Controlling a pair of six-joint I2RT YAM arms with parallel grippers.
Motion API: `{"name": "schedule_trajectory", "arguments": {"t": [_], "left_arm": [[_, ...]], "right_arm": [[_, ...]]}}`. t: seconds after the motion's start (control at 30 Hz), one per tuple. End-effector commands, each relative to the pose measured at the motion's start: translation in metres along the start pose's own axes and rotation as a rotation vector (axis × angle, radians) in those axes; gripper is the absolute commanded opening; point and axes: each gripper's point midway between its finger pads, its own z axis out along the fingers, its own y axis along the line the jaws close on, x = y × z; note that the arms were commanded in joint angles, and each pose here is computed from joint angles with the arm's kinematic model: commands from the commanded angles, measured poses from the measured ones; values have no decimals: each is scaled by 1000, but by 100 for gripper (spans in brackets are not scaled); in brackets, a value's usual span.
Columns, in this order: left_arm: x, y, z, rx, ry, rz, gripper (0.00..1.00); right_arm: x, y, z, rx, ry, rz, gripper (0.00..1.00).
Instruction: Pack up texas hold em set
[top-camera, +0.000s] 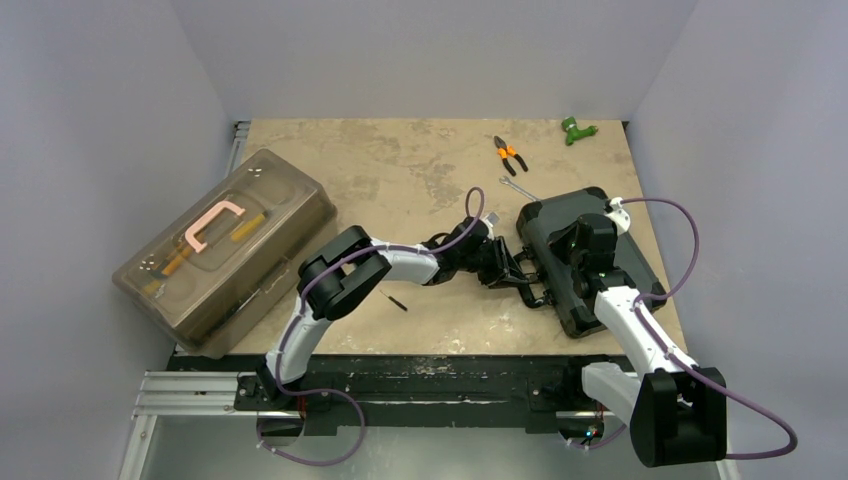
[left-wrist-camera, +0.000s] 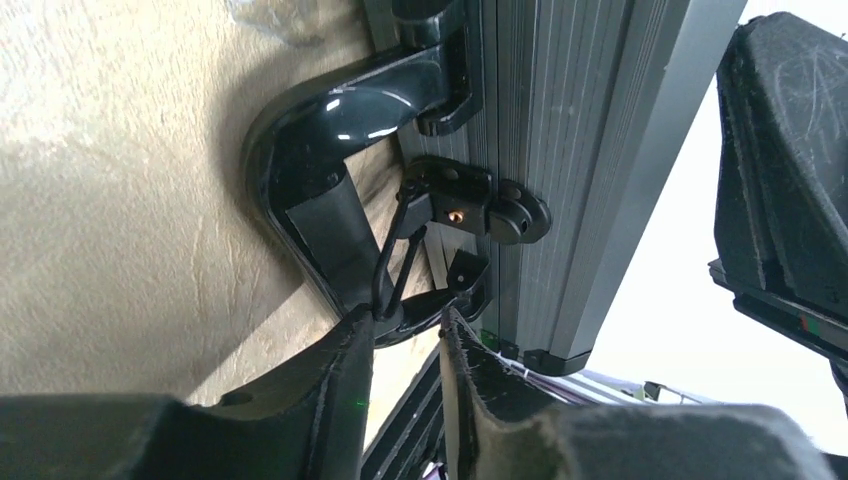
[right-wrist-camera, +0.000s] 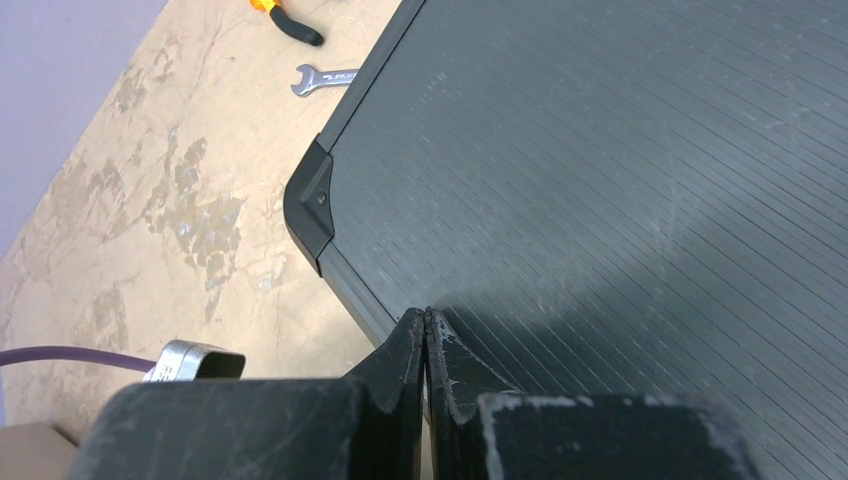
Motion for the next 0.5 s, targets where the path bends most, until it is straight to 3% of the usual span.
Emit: {"name": "schedule_trajectory", "arguments": {"t": [0.0,0.23,0.47], "left_arm": [[-20,-16,5,69,-41,8,26],[-22,-15,9,56,-32,20,24],[-22,-26,13,67,-10,40,10]], "right_arm": [[81,-74,-16,226,298,-97,0],[81,-73,-15,226,301,-99,0],[82,-74,-14,230,306,-100,0]]}}
